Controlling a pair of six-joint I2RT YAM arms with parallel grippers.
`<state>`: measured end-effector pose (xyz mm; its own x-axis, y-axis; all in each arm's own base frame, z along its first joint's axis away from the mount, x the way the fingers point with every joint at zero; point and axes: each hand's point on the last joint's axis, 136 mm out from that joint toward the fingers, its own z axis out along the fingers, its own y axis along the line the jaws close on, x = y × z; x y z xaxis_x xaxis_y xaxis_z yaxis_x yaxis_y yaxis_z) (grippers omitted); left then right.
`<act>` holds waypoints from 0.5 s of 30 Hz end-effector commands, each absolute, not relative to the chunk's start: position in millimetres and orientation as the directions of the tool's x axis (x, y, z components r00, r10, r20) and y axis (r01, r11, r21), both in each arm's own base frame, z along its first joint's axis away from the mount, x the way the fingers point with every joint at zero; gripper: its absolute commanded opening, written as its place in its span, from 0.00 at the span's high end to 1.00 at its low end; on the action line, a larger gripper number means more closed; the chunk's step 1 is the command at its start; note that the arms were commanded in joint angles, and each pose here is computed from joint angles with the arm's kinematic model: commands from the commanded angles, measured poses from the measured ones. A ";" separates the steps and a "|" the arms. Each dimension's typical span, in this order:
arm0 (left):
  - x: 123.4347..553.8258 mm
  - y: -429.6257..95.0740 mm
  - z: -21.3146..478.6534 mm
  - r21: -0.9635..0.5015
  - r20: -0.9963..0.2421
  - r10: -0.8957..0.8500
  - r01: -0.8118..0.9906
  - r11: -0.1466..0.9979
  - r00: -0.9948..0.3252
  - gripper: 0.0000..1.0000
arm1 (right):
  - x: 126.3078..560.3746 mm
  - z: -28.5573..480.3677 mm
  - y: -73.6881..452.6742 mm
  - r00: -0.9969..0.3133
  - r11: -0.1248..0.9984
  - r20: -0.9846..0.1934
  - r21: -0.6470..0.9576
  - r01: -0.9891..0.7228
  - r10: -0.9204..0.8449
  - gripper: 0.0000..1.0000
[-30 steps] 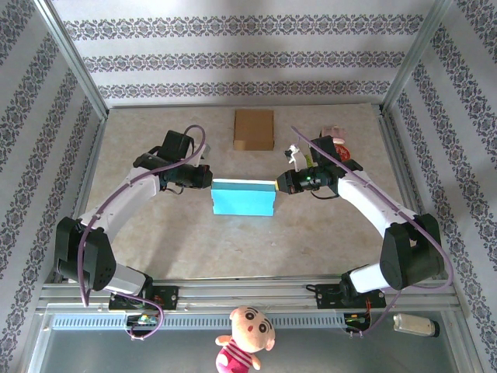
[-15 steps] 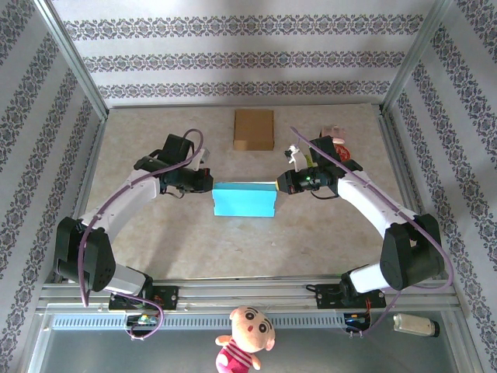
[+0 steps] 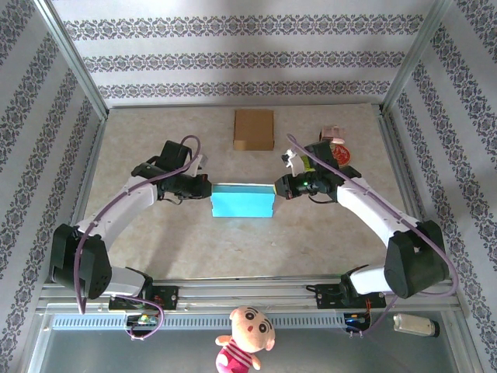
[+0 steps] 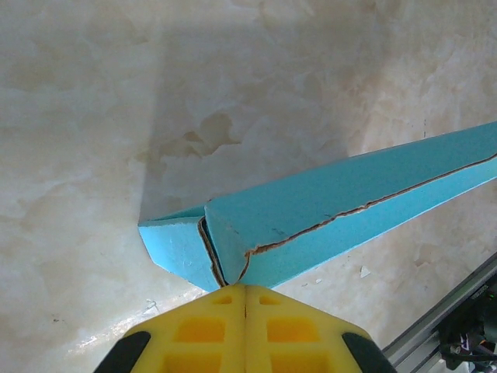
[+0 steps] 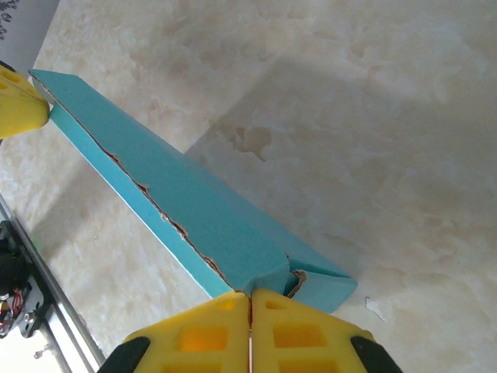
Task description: Fold the paper box
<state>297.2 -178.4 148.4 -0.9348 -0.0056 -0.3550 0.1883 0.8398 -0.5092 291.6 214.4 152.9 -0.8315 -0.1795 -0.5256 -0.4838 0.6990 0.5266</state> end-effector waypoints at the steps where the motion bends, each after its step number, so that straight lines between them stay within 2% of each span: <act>1: 290.6 -183.0 150.3 -0.529 -0.354 -0.012 0.190 0.827 -0.935 0.91 | 278.2 138.4 217.4 -0.843 0.711 -0.495 0.514 -0.480 -0.211 0.92; 7: 287.6 -173.1 172.7 -0.506 -0.439 -0.046 0.205 0.838 -0.897 0.83 | 274.8 135.5 216.2 -0.814 0.732 -0.531 0.452 -0.509 -0.237 0.92; 15: 282.7 -167.4 201.9 -0.517 -0.520 -0.098 0.221 0.827 -0.848 0.78 | 275.3 146.9 220.6 -0.798 0.725 -0.561 0.454 -0.519 -0.220 0.91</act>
<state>282.1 -167.7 196.7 -0.8643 -0.0728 -0.4977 0.2283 0.8249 -0.5171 281.2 224.3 153.6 -0.7824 -0.2174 -0.5837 -0.5397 0.7042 0.4612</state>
